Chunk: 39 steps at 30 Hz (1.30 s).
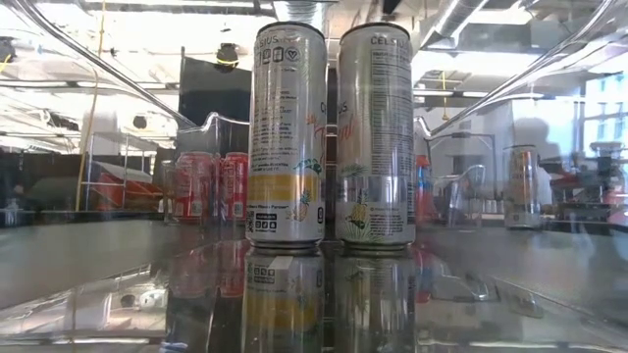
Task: Sort soda cans
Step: Put the white yellow soda can into the bottom transparent bin
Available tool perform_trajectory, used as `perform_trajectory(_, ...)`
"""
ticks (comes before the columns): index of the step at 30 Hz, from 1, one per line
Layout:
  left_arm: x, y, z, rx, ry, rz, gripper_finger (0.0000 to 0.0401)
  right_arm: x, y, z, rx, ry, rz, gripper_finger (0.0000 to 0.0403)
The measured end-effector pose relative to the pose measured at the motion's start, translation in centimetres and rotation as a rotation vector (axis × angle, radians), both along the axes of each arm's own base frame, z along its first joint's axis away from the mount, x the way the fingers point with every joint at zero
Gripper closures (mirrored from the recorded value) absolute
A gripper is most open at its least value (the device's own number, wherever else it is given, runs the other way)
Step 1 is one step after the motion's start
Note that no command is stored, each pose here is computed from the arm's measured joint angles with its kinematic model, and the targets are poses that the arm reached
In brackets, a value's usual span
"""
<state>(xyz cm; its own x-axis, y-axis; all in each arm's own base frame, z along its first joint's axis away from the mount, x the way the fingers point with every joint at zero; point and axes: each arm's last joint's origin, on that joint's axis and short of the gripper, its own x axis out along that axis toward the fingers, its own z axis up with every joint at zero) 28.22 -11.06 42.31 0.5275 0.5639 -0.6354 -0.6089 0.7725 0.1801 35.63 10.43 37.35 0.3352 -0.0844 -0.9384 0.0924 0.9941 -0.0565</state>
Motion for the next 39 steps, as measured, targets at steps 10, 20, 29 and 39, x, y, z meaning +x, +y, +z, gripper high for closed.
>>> perform_trajectory(10,-0.1,-0.1,0.0,0.037,0.034,-0.043,0.0026,-4.9,-6.4,5.5,-0.010,-0.143,-0.284,0.0003)
perform_trajectory(20,0.0,-0.1,0.0,0.034,0.032,-0.040,0.0026,-9.0,-15.9,8.6,-0.043,-0.283,-0.716,0.0003)
perform_trajectory(29,-0.1,-0.3,0.0,0.033,0.031,-0.044,0.0026,-12.3,-23.9,8.6,-0.175,-0.224,-0.878,0.0003)
perform_trajectory(39,0.1,0.1,0.0,0.048,0.047,-0.049,0.0026,-19.1,-28.9,4.0,-0.126,0.000,-1.104,0.0003)
